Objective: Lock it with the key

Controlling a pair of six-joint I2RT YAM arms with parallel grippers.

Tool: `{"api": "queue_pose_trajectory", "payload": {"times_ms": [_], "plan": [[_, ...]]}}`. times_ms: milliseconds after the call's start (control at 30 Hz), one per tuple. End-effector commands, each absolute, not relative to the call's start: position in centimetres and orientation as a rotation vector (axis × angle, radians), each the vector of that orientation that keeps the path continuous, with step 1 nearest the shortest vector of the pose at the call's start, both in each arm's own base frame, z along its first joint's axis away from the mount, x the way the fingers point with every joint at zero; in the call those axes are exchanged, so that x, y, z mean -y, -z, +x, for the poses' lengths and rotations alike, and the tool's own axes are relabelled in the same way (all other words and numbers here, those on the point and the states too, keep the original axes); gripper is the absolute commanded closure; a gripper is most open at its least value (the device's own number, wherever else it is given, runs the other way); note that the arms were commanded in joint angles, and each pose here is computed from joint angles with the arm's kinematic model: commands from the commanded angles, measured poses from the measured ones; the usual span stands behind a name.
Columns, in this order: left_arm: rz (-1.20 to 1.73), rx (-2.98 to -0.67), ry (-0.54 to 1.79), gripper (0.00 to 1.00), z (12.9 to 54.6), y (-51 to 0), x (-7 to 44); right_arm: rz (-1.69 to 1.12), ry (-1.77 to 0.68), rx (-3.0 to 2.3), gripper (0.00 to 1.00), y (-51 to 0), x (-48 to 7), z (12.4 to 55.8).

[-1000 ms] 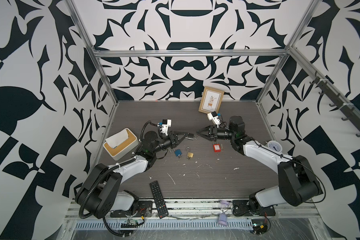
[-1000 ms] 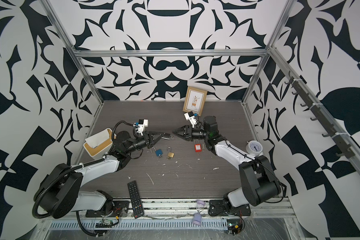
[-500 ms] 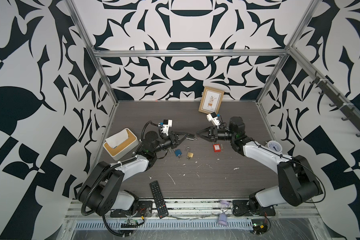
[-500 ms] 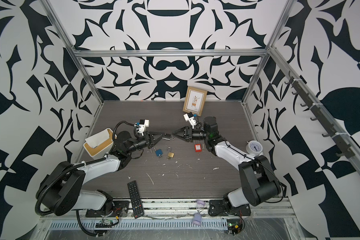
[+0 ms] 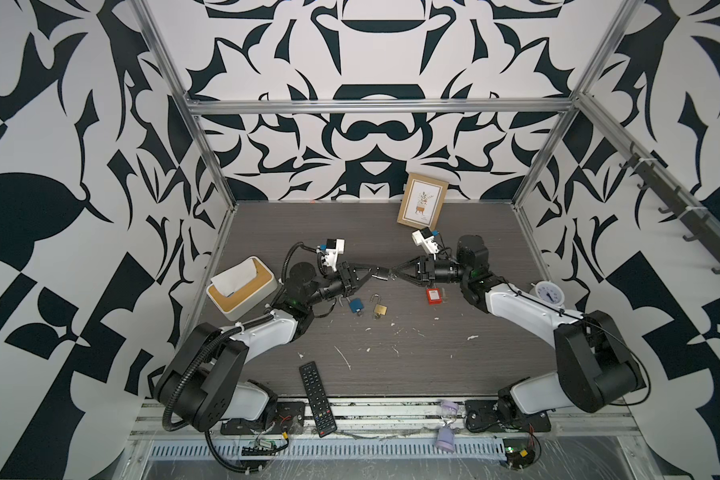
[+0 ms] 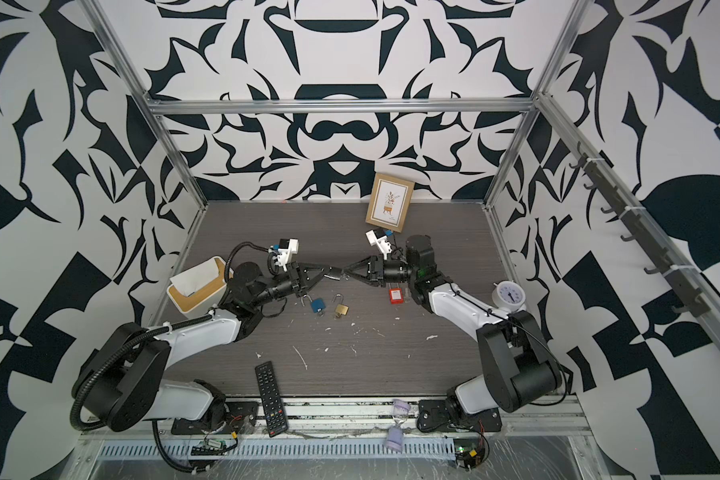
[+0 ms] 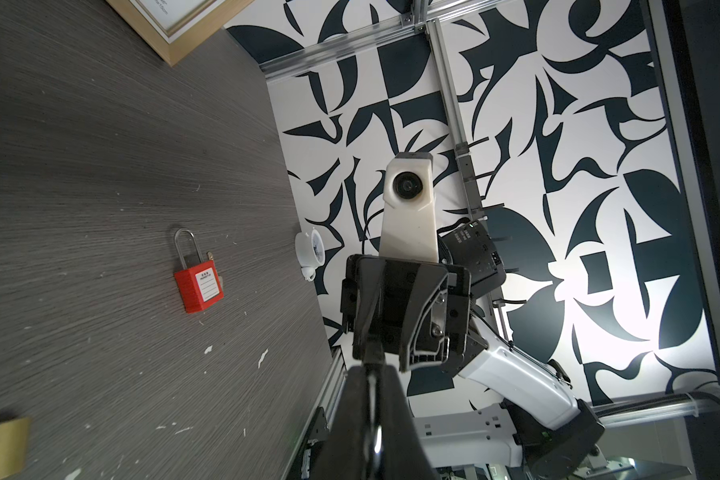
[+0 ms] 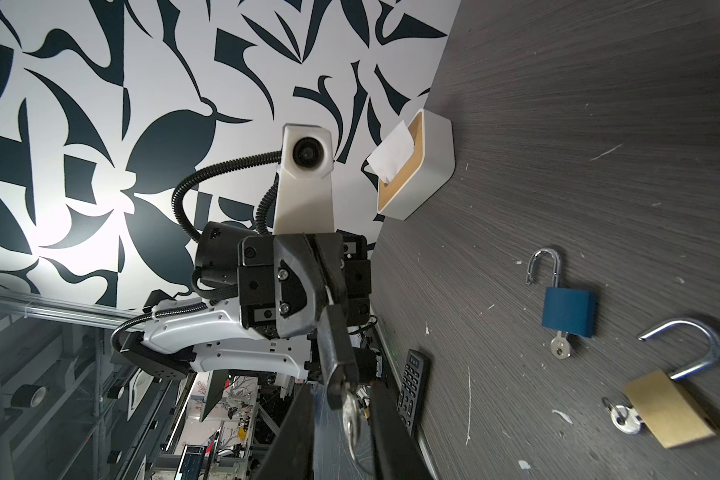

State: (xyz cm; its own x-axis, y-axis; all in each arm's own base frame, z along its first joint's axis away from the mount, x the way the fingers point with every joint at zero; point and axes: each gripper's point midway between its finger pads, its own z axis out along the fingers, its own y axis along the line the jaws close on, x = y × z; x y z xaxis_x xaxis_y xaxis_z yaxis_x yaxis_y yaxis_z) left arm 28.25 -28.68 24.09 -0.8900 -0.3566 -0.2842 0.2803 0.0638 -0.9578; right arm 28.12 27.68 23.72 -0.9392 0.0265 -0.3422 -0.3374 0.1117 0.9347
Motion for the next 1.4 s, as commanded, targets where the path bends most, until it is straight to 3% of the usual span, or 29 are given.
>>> {"api": "queue_pose_trajectory", "payload": {"times_ms": [0, 300, 767, 1367], "plan": [[-0.022, -1.814, 1.902, 1.0, 28.4, -26.3, 28.7, -0.389, -1.916, -2.08, 0.75, -24.5, -28.0, 27.2], [-0.015, -1.817, 1.908, 1.0, 28.2, -26.2, 28.8, -0.39, -1.923, -2.083, 0.81, -24.4, -28.2, 27.1], [-0.022, -1.819, 1.909, 1.0, 28.1, -25.9, 28.7, -0.363, -1.923, -2.09, 1.0, -24.0, -28.2, 27.3], [-0.04, -1.811, 1.891, 1.0, 28.5, -25.8, 28.4, -0.265, -1.963, -2.033, 1.0, -24.0, -25.5, 27.9]]}}
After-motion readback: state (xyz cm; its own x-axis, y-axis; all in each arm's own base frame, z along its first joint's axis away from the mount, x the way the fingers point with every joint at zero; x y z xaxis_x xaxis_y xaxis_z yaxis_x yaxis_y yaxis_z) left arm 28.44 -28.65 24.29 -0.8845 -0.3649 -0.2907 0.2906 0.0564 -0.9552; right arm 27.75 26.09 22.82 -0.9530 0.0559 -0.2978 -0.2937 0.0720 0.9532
